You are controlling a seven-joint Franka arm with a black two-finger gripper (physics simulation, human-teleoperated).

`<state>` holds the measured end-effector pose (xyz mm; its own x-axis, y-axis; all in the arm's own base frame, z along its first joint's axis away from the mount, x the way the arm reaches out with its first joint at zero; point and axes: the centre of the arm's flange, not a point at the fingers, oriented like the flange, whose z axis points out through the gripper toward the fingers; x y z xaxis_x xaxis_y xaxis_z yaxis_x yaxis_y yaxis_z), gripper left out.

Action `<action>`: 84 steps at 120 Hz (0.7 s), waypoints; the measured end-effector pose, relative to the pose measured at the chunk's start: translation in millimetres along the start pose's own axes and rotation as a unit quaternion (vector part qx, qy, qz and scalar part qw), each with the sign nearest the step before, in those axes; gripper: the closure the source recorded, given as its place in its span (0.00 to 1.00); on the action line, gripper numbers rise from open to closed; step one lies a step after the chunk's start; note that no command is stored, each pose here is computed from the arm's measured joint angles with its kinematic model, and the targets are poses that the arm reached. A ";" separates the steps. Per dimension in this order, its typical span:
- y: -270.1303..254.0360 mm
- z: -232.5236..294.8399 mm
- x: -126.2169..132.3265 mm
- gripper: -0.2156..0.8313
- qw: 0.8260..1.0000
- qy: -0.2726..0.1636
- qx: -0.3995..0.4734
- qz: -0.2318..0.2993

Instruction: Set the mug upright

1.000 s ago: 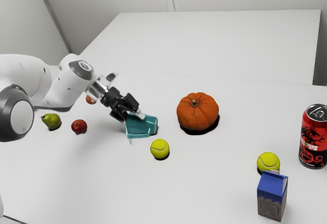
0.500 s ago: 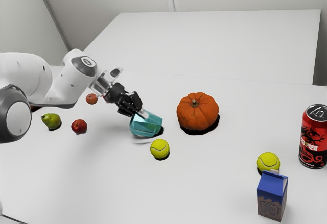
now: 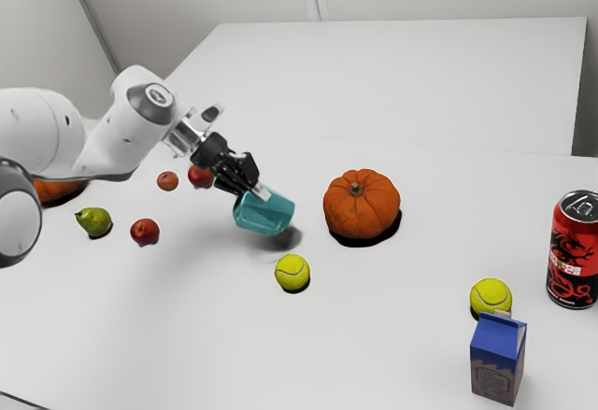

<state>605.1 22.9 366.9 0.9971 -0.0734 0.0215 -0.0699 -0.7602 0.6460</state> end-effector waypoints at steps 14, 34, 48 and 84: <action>38.5 -15.5 -1.3 0.91 0.994 -0.002 0.087 0.066; 57.3 -24.3 -7.2 0.91 0.970 -0.031 0.204 0.127; 61.0 -21.9 -9.4 0.92 0.954 -0.057 0.258 0.140; 72.5 9.3 -7.1 0.91 0.914 -0.119 0.362 0.140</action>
<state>592.8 -37.6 406.4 0.9076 -0.4039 -0.1144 -0.4100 -0.9114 -0.0357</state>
